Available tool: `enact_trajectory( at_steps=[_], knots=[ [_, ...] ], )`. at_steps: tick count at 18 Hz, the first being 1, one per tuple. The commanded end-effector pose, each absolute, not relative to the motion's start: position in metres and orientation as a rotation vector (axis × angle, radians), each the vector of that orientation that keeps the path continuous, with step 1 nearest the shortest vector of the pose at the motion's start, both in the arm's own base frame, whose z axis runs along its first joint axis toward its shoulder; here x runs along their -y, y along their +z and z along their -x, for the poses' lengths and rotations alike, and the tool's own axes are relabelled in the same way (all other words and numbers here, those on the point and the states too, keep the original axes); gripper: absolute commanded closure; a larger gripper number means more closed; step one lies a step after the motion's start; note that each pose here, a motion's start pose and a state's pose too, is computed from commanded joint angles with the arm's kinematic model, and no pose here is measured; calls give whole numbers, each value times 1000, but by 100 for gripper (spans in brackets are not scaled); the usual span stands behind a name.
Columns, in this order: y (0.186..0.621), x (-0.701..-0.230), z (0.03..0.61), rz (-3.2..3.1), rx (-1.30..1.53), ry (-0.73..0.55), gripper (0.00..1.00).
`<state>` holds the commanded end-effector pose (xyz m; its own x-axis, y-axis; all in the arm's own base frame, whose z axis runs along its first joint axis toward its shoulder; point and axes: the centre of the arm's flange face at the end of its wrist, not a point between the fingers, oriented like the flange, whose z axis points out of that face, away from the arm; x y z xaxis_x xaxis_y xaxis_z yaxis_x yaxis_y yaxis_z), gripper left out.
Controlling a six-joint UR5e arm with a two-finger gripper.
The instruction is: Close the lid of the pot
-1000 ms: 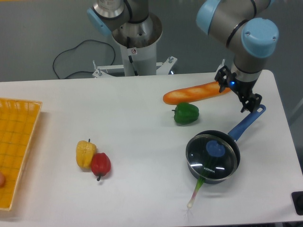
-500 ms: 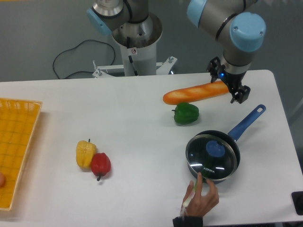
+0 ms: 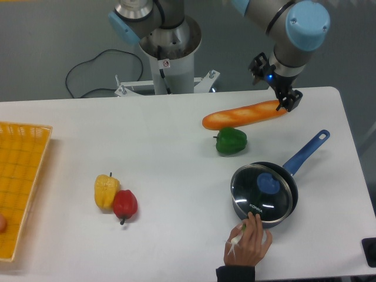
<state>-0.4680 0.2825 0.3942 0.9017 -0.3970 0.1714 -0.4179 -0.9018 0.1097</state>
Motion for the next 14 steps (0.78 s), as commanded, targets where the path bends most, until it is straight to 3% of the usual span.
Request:
enact_trajectory(
  at_steps=[14],
  knots=[
    [402, -283, 480, -2940, 632, 125, 0]
  ],
)
